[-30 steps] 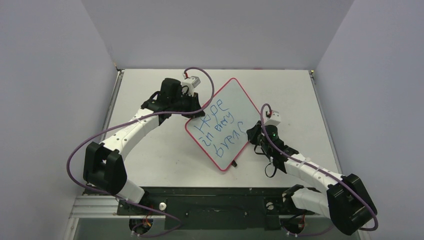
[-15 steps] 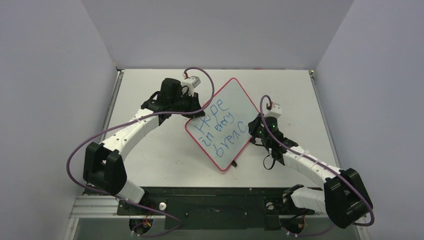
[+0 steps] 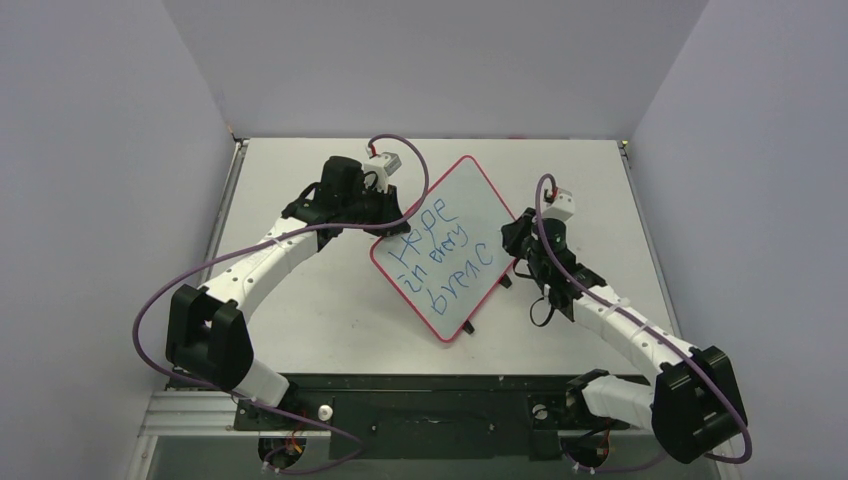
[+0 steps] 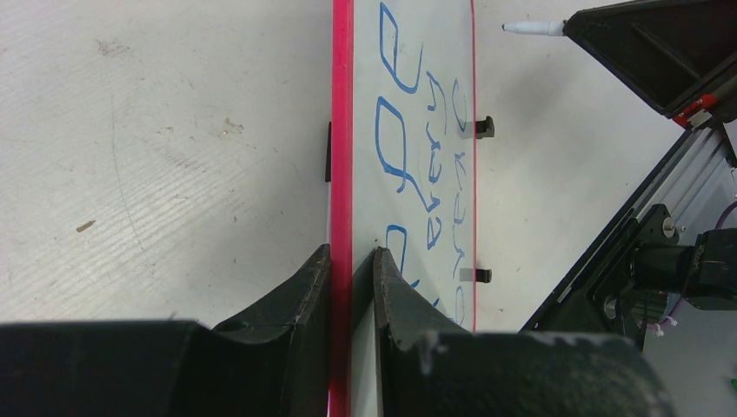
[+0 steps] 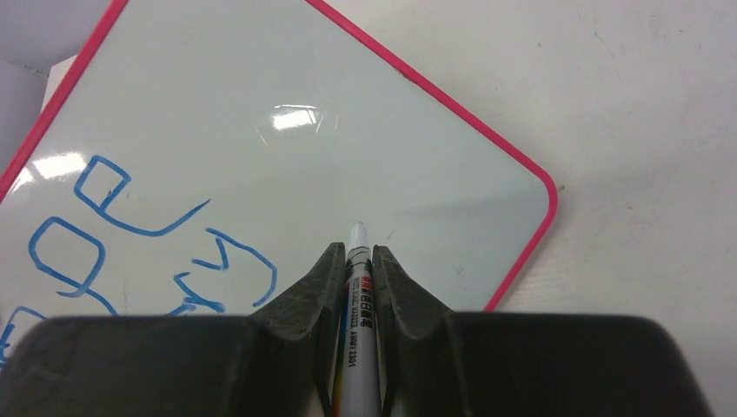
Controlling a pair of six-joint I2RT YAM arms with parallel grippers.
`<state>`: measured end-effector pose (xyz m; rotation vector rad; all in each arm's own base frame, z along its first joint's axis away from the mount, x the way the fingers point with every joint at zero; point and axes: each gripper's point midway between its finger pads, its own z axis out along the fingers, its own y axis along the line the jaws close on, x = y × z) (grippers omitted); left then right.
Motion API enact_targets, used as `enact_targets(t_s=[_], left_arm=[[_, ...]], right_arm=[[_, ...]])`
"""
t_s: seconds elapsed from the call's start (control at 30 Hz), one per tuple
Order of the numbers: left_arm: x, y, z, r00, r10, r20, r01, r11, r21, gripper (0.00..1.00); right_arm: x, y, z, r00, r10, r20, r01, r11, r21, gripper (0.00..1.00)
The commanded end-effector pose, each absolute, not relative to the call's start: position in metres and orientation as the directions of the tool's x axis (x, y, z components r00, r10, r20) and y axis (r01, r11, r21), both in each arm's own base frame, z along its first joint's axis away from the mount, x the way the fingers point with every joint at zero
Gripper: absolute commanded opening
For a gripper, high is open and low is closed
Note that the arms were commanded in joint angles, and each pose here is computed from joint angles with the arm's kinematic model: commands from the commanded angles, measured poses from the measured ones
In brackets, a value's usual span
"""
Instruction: Write a sentence on the whiteboard
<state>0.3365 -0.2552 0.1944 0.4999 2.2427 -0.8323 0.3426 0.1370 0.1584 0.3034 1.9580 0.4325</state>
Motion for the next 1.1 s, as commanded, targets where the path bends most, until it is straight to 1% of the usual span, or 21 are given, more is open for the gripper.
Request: enact_targets(t_s=[0.0,0.27,0.6,1.07], left_arm=[[0.335,-0.240,0.186,-0.660,0.188,-0.727,0.563,0.764,-0.314,0.00],[0.334,-0.240,0.188,-0.657,0.184,-0.731,0.564,0.763,-0.315,0.00],[0.333,-0.239,0.190,-0.655,0.182,-0.734,0.565,0.762,-0.315,0.00],[0.334,-0.240,0.191,-0.653,0.184,-0.735,0.567,0.762,-0.313,0.00]], right_arm=[[0.359,0.149,0.181,-0.378,0.426,-0.822,-0.025,0.883,0.469,0.00],[0.371,0.161,0.175,-0.401,0.441,-0.803,-0.038,0.868,0.496,0.00],[0.374,0.170,0.163,-0.431,0.450,-0.782,-0.045,0.855,0.516,0.00],[0.346,0.156,0.122,-0.488,0.427,-0.761,-0.003,0.871,0.491,0.00]])
